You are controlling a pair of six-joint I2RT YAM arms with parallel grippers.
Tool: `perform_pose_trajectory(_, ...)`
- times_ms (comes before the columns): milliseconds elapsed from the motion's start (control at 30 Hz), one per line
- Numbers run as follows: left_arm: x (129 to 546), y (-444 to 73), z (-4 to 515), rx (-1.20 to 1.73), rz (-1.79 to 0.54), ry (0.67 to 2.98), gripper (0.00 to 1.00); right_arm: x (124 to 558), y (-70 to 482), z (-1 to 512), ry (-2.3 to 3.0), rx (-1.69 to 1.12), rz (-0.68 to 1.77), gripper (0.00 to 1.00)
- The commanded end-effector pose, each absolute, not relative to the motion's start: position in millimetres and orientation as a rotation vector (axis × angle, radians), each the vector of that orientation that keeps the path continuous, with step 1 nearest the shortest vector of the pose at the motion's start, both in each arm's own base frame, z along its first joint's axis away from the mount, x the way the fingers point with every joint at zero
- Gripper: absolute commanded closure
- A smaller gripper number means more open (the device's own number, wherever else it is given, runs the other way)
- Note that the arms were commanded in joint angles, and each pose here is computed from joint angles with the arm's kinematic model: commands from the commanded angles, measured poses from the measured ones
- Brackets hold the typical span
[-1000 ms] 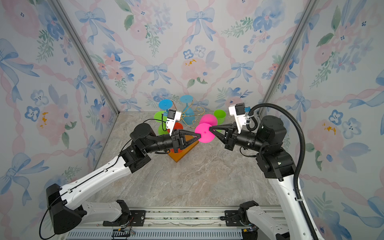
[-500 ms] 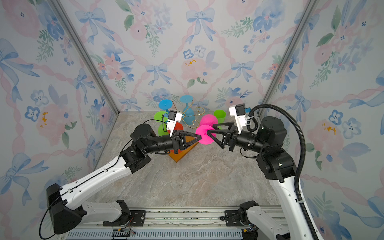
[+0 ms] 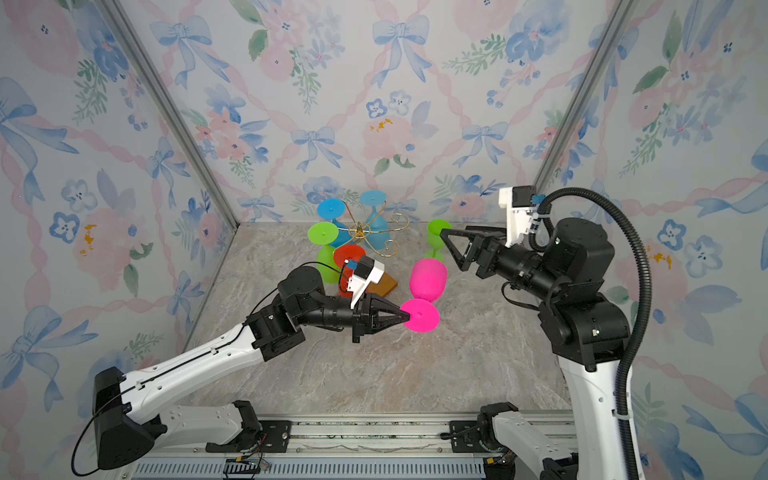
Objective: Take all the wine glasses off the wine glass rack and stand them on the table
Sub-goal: 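Pull the glass toward the robot with the left gripper while the right withdraws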
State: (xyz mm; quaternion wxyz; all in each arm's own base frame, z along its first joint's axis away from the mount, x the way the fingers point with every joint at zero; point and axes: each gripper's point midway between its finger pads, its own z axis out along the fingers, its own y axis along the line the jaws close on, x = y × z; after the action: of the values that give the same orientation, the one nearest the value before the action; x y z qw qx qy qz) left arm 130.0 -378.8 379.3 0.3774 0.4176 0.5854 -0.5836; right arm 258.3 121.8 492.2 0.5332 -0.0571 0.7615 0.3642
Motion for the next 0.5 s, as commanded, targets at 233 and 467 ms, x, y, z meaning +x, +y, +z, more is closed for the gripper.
perform_pose_trajectory(233,115,-349,328,1.254,-0.922,1.363,1.00,279,99,404,2.193,0.129,0.864,0.13)
perform_pose_trajectory(467,96,-350,286,1.402,-0.649,1.315,1.00,267,108,365,2.341,0.123,0.925,0.13)
